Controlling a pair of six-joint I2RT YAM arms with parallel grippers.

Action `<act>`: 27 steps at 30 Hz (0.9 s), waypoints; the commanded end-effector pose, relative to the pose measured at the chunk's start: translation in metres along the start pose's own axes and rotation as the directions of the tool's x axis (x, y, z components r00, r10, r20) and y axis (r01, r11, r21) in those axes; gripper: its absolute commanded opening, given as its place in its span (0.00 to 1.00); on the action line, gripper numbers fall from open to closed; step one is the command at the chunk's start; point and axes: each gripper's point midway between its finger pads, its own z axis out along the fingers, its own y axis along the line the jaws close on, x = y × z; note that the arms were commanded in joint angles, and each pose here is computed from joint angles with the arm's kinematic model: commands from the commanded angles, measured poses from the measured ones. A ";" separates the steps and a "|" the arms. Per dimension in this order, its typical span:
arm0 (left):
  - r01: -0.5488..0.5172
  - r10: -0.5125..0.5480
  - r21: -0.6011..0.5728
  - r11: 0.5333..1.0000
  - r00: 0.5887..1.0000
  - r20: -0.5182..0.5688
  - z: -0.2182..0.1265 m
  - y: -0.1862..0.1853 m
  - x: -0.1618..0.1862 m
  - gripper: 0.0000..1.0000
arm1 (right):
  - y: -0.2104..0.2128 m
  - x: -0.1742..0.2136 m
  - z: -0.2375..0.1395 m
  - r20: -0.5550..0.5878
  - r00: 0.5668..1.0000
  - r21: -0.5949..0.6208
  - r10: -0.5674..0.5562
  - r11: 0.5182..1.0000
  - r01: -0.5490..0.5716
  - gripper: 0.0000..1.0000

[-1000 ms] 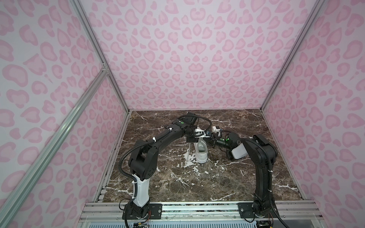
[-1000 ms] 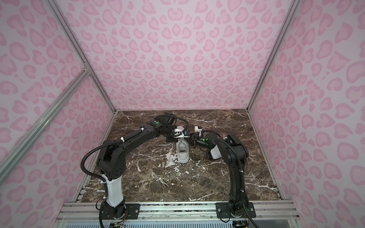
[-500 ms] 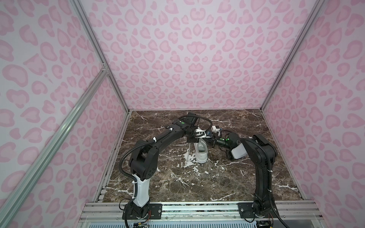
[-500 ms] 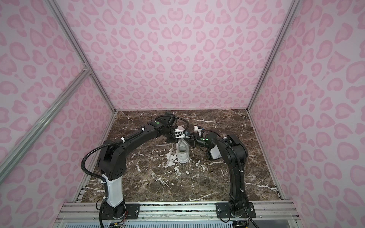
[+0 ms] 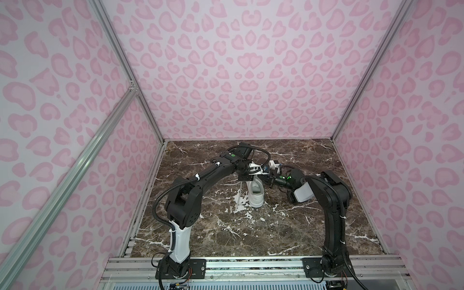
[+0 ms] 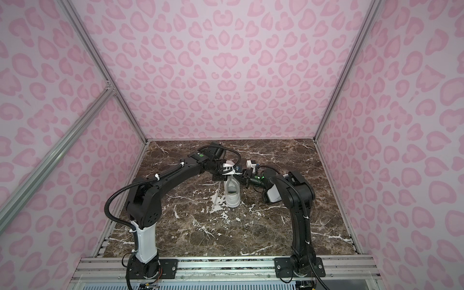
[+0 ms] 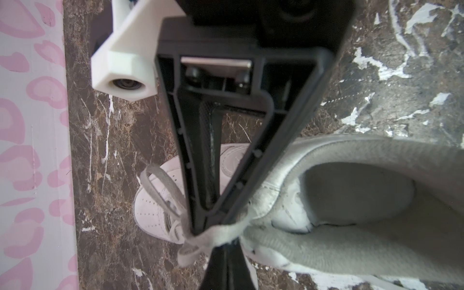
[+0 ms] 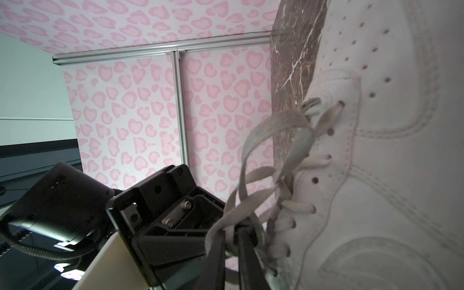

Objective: Tie the shoes

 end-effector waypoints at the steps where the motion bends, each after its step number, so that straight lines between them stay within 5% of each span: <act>1: 0.006 -0.006 0.023 1.000 1.000 0.013 0.001 -0.003 -0.003 0.03 | 0.001 0.003 0.000 -0.013 1.000 -0.012 -0.022 1.000 0.021 0.15; 17: 0.016 -0.016 0.015 1.000 1.000 0.001 0.002 -0.001 -0.001 0.04 | 0.003 0.003 0.000 -0.013 1.000 -0.015 -0.027 1.000 0.027 0.00; 27: 0.040 -0.042 -0.036 0.999 0.998 -0.036 -0.015 -0.002 0.016 0.33 | -0.001 0.002 0.000 -0.013 0.999 0.005 -0.040 0.999 0.040 0.00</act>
